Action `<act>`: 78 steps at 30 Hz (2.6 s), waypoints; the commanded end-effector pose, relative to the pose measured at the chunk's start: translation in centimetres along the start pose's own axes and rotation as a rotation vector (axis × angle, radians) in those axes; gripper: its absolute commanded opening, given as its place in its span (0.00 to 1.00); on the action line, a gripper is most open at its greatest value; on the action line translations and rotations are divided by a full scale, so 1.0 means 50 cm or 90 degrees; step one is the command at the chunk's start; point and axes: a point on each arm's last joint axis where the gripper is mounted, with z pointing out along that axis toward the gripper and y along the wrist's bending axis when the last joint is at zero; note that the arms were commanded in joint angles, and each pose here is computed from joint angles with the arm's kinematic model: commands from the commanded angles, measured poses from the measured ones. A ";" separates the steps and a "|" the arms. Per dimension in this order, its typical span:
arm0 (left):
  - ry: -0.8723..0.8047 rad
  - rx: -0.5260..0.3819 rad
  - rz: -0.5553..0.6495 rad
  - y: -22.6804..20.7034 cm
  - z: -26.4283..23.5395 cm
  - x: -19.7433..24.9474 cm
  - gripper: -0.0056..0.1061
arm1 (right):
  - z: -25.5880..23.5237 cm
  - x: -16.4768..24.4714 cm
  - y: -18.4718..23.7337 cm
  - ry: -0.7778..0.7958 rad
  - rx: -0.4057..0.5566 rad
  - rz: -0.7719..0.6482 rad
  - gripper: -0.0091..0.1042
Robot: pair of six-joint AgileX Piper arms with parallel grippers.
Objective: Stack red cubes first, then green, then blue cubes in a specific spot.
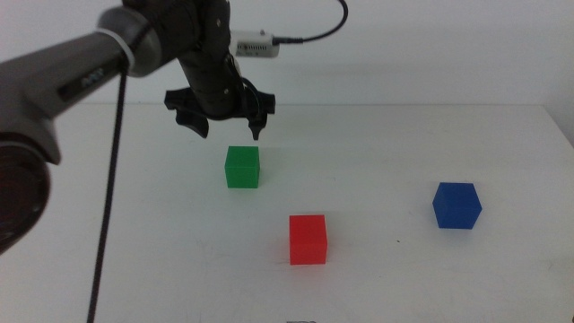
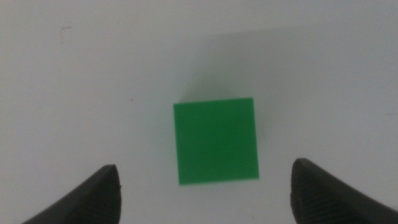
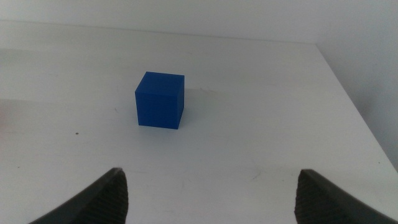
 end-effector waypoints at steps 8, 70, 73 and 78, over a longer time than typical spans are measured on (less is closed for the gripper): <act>-0.077 0.023 -0.003 -0.008 0.020 -0.031 0.89 | -0.006 -0.025 -0.002 -0.063 0.007 -0.019 0.80; -0.011 0.070 -0.040 -0.211 -0.117 0.176 0.18 | -0.006 -0.025 -0.002 -0.063 0.007 -0.019 0.80; -0.007 0.076 -0.040 -0.233 -0.109 0.179 0.18 | -0.006 -0.025 -0.002 -0.063 0.007 -0.019 0.80; 0.002 0.077 -0.065 -0.251 -0.097 0.188 0.18 | -0.006 -0.025 -0.002 -0.063 0.007 -0.019 0.80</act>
